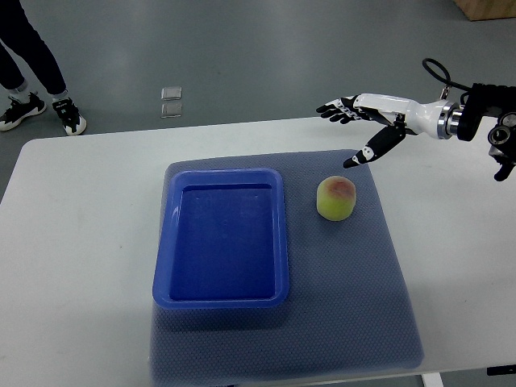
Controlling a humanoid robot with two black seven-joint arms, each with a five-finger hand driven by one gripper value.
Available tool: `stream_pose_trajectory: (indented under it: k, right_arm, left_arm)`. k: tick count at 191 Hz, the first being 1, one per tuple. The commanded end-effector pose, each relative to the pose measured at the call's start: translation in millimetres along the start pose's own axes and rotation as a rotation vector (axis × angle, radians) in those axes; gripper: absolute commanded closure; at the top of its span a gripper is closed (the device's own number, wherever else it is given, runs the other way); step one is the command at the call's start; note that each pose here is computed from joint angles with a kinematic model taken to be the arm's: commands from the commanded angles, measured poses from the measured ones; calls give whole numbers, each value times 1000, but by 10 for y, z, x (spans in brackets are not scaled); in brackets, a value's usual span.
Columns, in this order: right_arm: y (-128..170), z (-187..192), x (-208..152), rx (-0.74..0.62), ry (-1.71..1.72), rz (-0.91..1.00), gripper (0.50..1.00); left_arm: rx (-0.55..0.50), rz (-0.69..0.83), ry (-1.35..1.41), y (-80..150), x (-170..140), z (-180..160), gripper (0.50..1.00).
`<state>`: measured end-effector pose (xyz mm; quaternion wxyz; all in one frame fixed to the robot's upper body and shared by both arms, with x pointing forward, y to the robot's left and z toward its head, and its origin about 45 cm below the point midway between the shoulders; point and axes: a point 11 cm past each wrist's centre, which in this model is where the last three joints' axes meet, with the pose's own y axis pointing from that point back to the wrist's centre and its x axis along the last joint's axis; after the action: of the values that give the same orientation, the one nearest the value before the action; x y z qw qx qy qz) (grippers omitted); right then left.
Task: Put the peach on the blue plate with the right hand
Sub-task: 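Lower the right hand over the peach and close fingers around it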
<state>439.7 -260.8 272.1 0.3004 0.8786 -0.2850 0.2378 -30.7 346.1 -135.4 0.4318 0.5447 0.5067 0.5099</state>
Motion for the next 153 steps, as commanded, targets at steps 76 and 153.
stream_pose_trajectory:
  k: [76,153]
  right_arm:
    - [-249,-199,-164,-144,332,-278,572]
    - [-308,84,-311,-233,422,-302,572]
  left_arm:
    - [0,0,0,0,0,-1,500]
    - [0,0,0,0,0,-1,500]
